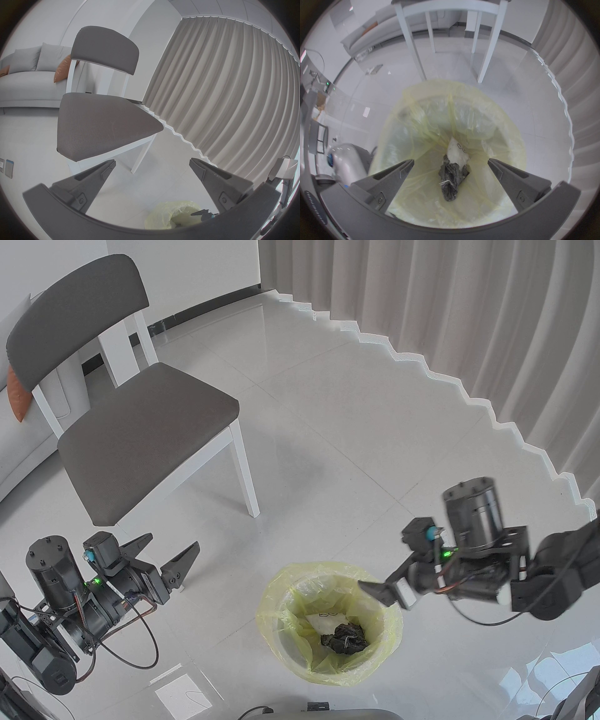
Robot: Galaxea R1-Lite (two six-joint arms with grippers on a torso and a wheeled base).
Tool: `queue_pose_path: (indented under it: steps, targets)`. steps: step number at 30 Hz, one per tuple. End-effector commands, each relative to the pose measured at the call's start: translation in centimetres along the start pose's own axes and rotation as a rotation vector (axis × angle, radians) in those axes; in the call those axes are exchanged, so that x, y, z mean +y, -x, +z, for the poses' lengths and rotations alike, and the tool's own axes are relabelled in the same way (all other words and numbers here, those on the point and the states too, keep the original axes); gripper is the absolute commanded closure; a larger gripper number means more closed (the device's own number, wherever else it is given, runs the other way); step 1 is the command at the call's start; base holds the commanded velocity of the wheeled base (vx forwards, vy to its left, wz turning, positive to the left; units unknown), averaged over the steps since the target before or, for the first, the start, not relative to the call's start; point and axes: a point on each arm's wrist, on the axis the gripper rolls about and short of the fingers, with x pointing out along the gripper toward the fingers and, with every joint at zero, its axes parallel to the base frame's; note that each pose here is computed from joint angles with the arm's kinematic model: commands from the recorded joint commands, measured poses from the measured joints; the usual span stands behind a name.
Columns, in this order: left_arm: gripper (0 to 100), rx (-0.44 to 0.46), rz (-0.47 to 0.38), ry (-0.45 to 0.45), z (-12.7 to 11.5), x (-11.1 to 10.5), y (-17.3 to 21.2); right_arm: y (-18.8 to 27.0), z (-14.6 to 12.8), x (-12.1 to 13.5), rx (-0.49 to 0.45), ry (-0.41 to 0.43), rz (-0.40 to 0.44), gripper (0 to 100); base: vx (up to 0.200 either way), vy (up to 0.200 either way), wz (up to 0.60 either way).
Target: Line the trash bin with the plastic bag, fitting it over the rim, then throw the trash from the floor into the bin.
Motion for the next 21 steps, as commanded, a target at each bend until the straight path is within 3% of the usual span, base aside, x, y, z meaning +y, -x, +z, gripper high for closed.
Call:
queue_pose_path:
  steps: [1, 5, 9, 12, 14, 18, 21]
  targets:
    - [0, -0.01, -0.207, -0.051, 1.9, -1.9, 2.9, 14.8, -2.8, -6.4, -0.261, -0.189, -0.317, 0, 0.0, 0.0, 0.0]
    - [0, -0.018, -0.249, -0.056, 2.6, -2.3, 4.5, 18.0, -5.5, -7.4, -0.291, -0.243, -0.44, 0, 0.0, 0.0, 0.0]
    - [0, 0.008, -0.331, -0.071, 3.0, -2.9, 6.7, 20.3, -7.7, -6.5, -0.341, -0.278, -0.458, 0, 0.0, 0.0, 0.0]
    - [0, 0.003, -0.344, -0.097, 3.7, -3.3, 8.1, 21.5, -9.0, -5.7, -0.374, -0.297, -0.49, 0, 0.0, 0.0, 0.0]
    - [0, -0.019, -0.33, -0.105, 4.6, -3.3, 8.8, 22.2, -9.8, -5.3, -0.396, -0.311, -0.508, 0, 0.0, 0.0, 0.0]
    - [0, -0.122, -0.172, -0.108, 7.5, -2.8, 11.8, 23.9, -12.6, -3.6, -0.46, -0.326, -0.572, 0, 0.0, 0.0, 0.0]
    - [0, -0.183, -0.129, -0.111, 8.0, -2.8, 14.8, 24.9, -14.2, -2.5, -0.517, -0.321, -0.611, 0, 0.0, 0.0, 0.0]
